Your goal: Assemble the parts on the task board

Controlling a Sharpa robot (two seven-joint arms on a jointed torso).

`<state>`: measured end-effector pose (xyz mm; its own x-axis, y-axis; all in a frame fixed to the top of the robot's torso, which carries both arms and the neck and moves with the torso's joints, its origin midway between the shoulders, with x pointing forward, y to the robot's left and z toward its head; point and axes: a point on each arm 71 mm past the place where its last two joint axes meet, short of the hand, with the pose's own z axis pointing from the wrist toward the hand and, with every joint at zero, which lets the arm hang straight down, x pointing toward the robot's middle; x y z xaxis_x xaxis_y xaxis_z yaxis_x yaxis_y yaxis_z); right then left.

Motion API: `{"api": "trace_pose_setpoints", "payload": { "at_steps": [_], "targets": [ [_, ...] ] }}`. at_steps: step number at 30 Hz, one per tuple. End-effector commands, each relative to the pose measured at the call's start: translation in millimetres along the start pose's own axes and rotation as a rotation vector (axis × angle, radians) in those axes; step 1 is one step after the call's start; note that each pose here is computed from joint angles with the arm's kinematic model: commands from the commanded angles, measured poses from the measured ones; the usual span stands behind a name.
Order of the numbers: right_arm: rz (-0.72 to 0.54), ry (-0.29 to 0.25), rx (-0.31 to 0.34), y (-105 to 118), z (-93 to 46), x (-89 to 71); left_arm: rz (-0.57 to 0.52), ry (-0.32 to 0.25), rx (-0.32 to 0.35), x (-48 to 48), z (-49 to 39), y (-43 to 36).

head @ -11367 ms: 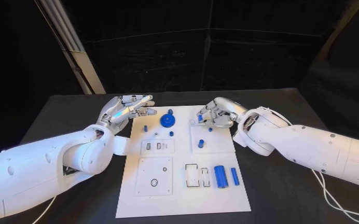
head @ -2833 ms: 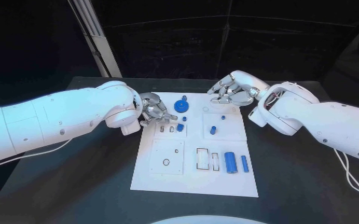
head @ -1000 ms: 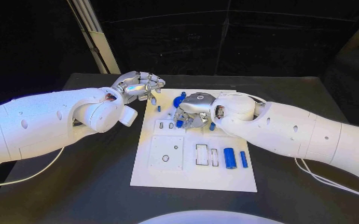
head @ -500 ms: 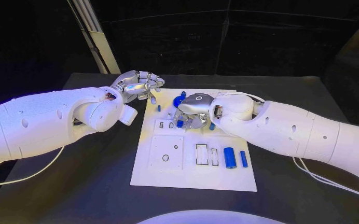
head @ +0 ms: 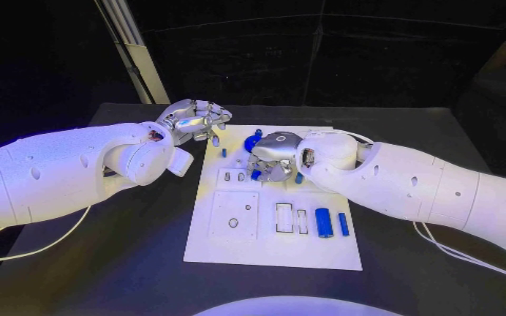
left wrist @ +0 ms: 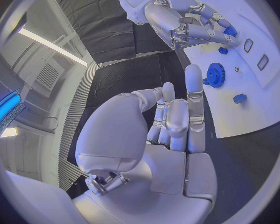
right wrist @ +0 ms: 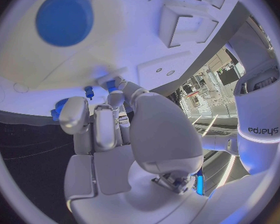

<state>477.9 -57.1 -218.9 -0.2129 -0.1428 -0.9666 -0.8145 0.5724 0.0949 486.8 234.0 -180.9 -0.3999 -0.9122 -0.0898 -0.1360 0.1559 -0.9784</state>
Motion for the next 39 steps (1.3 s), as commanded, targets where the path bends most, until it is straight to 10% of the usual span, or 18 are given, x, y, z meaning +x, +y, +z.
{"api": "trace_pose_setpoints", "payload": {
  "at_steps": [1,39],
  "targets": [
    [0.000,-0.004,0.006,-0.8,-0.1,0.5,-0.006,0.008,0.011,1.0,0.5,-1.4],
    [0.051,-0.090,0.048,-0.9,-10.9,-5.5,-0.008,0.019,-0.005,1.7,1.2,1.2]
  ]
}}
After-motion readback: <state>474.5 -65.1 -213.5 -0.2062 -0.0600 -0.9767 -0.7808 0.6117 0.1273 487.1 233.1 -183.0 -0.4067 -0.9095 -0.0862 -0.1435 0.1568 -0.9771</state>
